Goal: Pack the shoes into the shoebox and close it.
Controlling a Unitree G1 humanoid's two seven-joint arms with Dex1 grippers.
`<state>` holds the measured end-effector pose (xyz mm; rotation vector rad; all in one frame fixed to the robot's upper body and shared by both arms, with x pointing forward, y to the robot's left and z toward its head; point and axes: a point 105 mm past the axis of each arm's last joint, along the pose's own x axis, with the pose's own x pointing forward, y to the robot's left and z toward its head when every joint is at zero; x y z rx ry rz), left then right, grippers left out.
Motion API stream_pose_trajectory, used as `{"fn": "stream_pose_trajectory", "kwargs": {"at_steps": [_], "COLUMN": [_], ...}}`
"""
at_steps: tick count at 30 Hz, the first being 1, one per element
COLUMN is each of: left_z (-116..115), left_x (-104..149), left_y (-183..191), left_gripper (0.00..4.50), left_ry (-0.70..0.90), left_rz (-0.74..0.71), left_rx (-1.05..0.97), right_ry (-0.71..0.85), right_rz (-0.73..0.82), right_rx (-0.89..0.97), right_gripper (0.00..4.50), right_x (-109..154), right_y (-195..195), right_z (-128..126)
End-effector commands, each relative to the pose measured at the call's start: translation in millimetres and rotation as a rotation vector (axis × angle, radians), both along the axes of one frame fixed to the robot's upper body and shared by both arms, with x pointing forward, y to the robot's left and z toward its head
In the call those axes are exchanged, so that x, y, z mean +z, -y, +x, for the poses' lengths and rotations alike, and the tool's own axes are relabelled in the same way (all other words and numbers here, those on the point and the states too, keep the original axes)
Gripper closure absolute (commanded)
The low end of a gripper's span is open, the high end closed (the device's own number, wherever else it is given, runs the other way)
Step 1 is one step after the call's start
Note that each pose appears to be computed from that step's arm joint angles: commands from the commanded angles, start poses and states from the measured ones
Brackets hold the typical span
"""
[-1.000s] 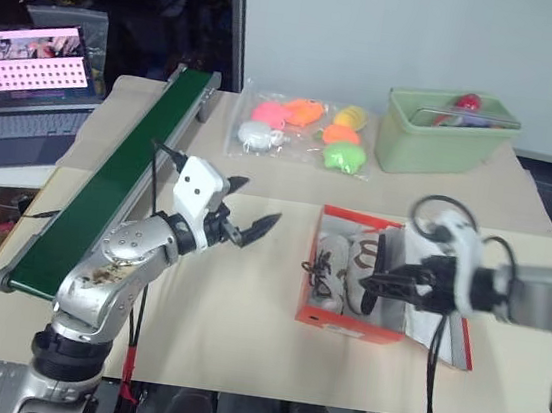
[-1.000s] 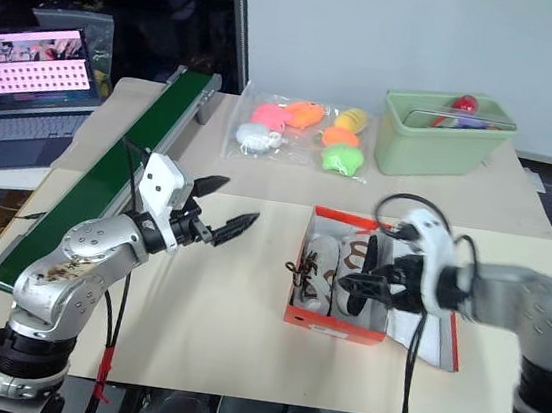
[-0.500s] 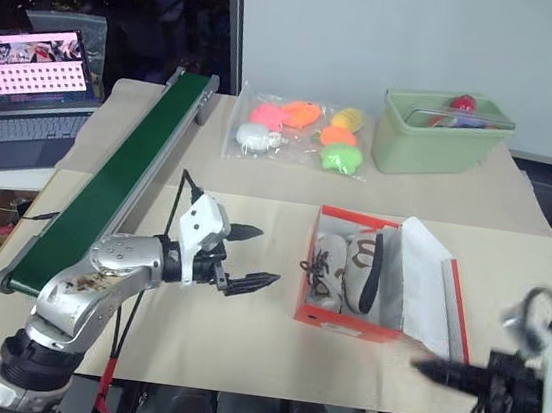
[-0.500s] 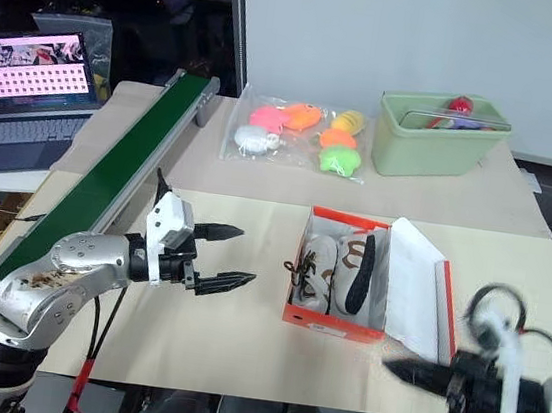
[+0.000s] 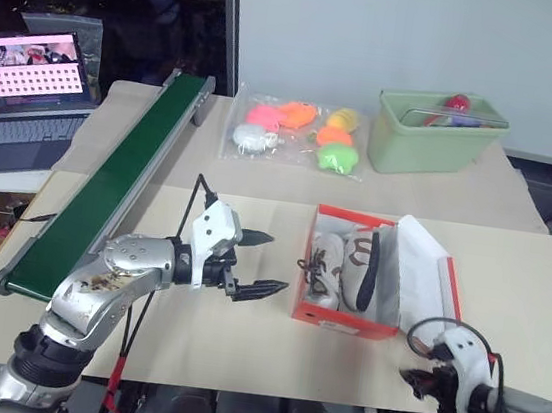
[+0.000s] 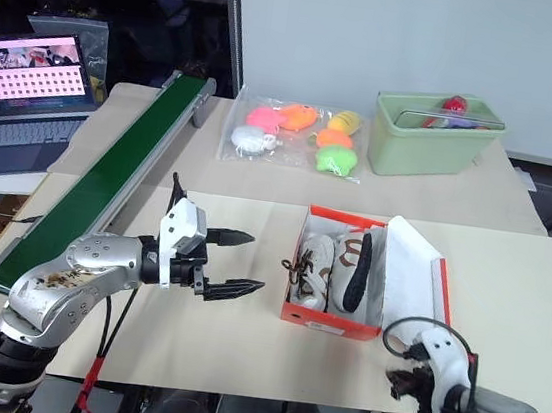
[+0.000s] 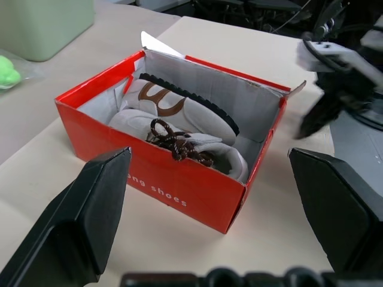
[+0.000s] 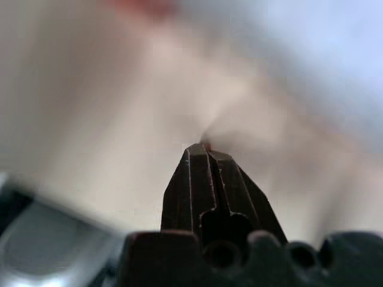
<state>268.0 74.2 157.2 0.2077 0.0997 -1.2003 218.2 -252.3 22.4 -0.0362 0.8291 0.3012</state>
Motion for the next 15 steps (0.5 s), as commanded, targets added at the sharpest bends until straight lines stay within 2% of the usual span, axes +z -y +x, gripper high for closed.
{"fn": "stream_pose_trajectory", "kwargs": {"at_steps": [1,4,7,11,15], "left_z": [-2.0,-1.4,-0.9,0.2,0.9], "left_x": [11.0,12.8,13.4,14.6,15.2], "left_y": [2.3,2.5,2.4,2.9,3.4], "left_gripper": [0.0,0.0,0.0,0.0,0.0], "left_ry": [0.054,0.058,0.061,0.063,0.064], "left_rz": [-0.008,-0.009,-0.009,-0.015,-0.017], "left_rx": [-0.016,-0.013,-0.008,0.001,0.005], "right_ry": [0.044,0.12,0.216,0.327,0.382], "right_rz": [-0.121,-0.136,-0.027,0.27,0.583], "right_rx": [-0.25,-0.521,-0.734,-0.95,-1.008], "right_gripper": [4.46,4.46,4.46,4.46,4.46], "right_x": [-15.7,-28.5,-36.8,-38.4,-33.4], "right_y": [33.5,59.0,63.8,57.1,42.6], "right_z": [13.7,19.4,25.0,39.2,57.5]}}
